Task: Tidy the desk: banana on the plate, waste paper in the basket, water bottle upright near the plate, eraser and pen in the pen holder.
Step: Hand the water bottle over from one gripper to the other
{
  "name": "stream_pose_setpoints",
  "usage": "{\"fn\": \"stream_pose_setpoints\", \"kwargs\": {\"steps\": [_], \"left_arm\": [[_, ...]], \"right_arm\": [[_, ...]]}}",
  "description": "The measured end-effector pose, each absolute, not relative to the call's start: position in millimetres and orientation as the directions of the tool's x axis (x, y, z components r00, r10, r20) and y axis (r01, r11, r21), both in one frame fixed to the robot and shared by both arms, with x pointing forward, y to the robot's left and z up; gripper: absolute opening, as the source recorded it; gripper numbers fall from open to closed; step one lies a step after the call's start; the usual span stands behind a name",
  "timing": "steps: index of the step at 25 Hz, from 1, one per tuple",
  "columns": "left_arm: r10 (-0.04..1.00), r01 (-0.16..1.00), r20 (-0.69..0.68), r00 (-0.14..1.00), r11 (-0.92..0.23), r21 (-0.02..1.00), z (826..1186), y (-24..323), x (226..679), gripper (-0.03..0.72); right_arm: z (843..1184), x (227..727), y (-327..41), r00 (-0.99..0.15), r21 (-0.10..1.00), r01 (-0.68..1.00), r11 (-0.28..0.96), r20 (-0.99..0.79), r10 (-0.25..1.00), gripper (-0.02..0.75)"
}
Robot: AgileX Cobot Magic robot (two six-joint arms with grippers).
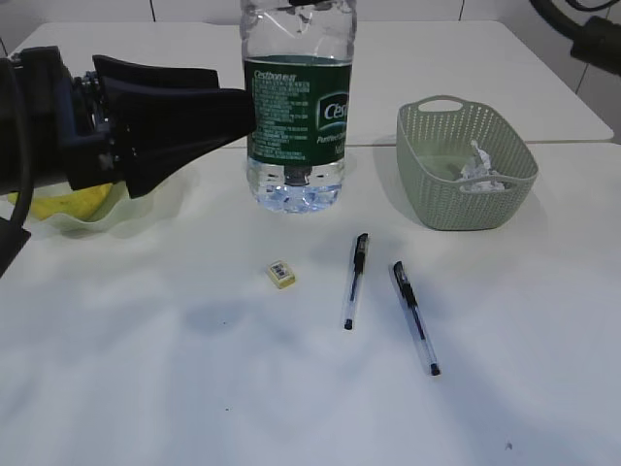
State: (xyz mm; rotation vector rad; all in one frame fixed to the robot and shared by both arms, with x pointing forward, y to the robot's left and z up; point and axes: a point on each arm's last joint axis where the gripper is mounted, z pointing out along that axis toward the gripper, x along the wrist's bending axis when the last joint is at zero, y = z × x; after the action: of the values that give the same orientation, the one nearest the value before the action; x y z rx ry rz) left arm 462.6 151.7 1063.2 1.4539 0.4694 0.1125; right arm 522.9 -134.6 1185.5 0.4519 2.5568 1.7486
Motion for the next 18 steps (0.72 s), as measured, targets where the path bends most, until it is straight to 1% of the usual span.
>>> {"fn": "stream_pose_setpoints", "kwargs": {"steps": [5,11,13,18], "left_arm": [[0.334,0.202,-0.238,0.912,0.14,0.969,1065,151,461,0.636],[0.291,0.187,-0.209,0.934,0.101,0.977,1064,146,456,0.63],[0.273,0.192,-0.215,0.938,0.109,0.975,1066,145,455,0.626],[0.208,0.247,-0.278,0.938,0.161,0.956,1070,143,450,0.617]], "right_arm": [[1185,523,-135,-0.959,0.914,0.23,0.336,0.153,0.239,0.233],[1185,522,-135,-0.96,0.912,0.229,0.339,0.156,0.231,0.233],[1185,520,-133,-0.964,0.912,0.224,0.344,0.155,0.218,0.233],[1184,512,-122,-0.975,0.908,0.205,0.365,0.155,0.16,0.232]]}}
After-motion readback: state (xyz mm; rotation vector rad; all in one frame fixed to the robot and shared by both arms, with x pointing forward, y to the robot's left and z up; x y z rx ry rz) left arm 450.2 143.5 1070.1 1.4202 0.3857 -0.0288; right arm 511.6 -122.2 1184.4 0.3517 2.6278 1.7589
